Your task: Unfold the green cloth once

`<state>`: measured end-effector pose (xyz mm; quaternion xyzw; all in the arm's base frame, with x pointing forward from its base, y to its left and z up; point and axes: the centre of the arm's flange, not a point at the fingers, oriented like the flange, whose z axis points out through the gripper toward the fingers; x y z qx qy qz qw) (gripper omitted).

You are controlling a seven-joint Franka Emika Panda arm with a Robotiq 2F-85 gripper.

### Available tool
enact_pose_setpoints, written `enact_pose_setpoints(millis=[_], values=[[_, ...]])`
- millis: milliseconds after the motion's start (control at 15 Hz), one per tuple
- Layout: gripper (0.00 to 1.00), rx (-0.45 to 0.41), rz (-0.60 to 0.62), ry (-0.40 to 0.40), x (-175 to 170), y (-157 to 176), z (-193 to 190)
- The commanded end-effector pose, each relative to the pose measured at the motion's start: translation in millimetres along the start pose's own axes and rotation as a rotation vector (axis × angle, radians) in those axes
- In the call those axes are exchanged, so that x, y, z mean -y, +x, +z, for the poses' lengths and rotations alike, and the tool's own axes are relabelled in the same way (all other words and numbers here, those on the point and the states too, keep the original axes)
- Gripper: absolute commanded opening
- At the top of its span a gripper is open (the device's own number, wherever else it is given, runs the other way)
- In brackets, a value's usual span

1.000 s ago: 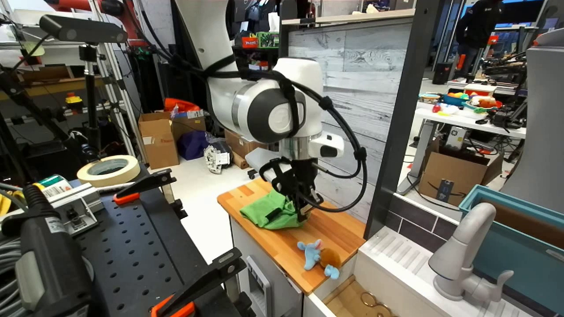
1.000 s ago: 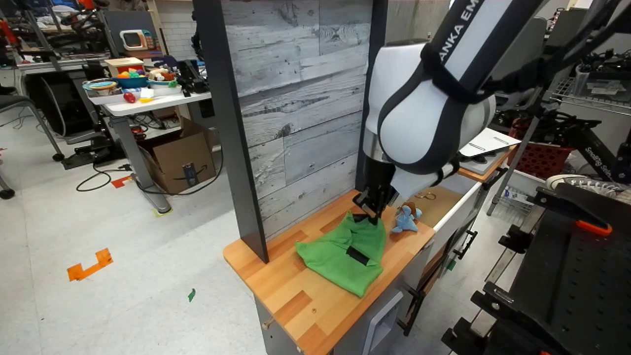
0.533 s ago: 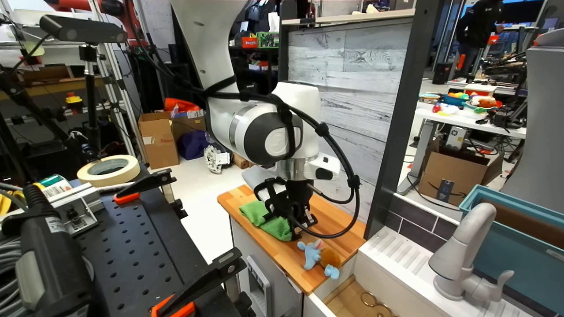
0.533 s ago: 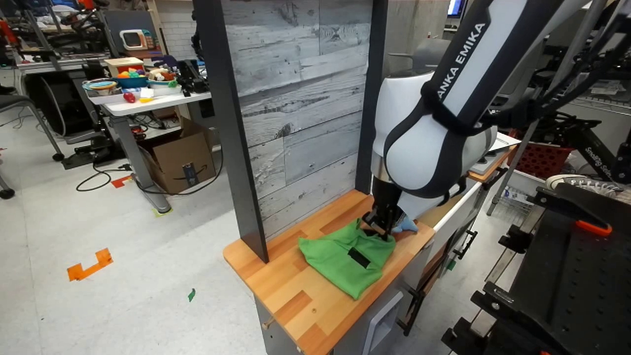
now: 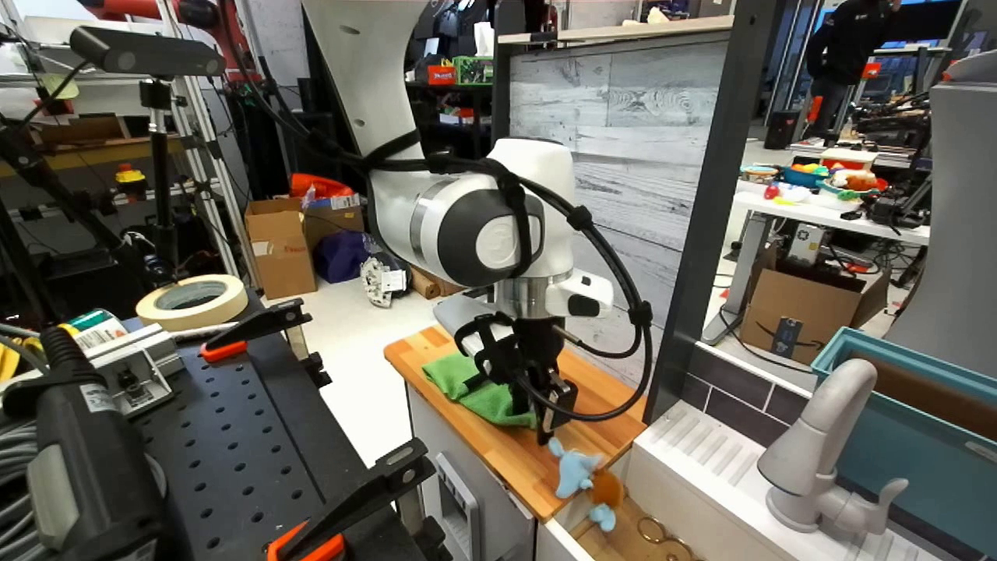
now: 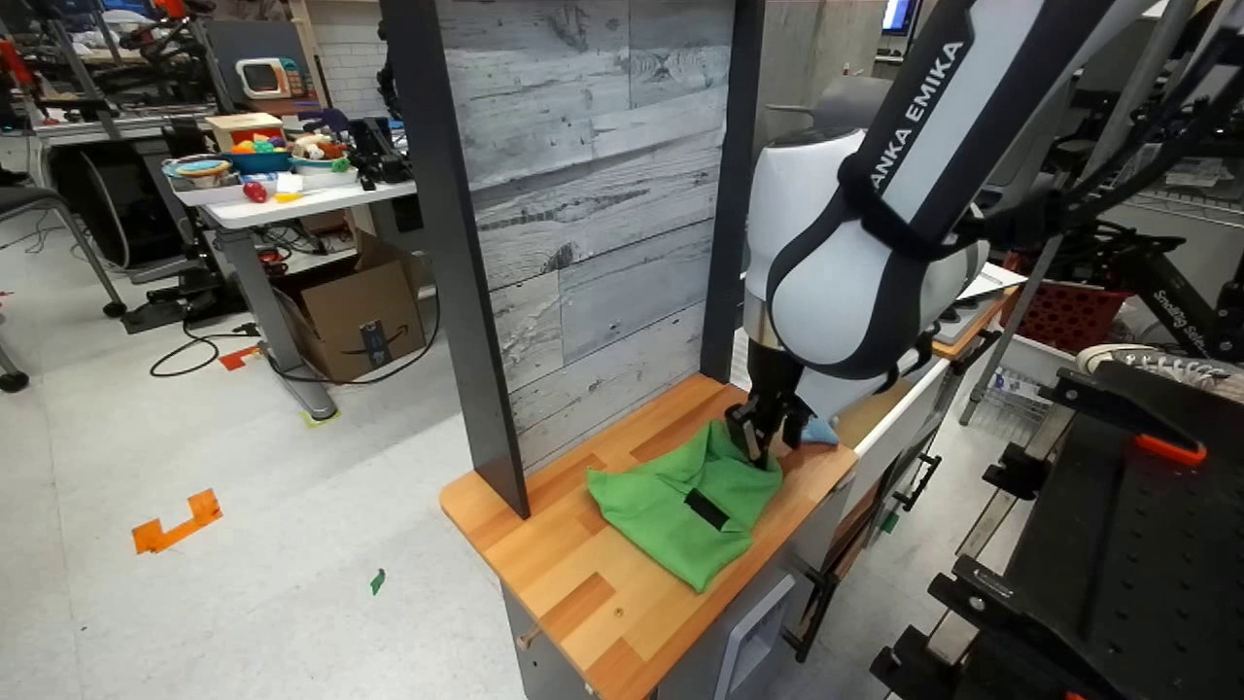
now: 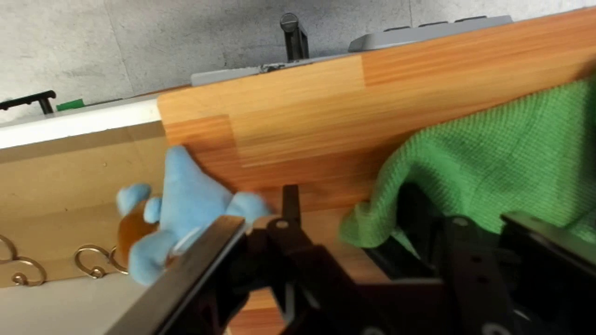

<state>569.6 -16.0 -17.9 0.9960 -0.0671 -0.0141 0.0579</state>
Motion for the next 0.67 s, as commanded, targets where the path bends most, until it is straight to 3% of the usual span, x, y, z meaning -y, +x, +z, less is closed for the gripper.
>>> enact_pose_setpoints(millis=[0,133,333,400,600], values=[[0.88,-0.017,-0.029,-0.040,-6,-19,-53],[0.99,-0.051,-0.059,-0.065,-5,-27,-82],[1.00,-0.112,-0.110,-0.077,-4,-43,-127],[1.00,-0.074,-0.093,-0.062,-2,-15,-87],[1.00,-0.092,-0.105,-0.058,0,-27,-114]])
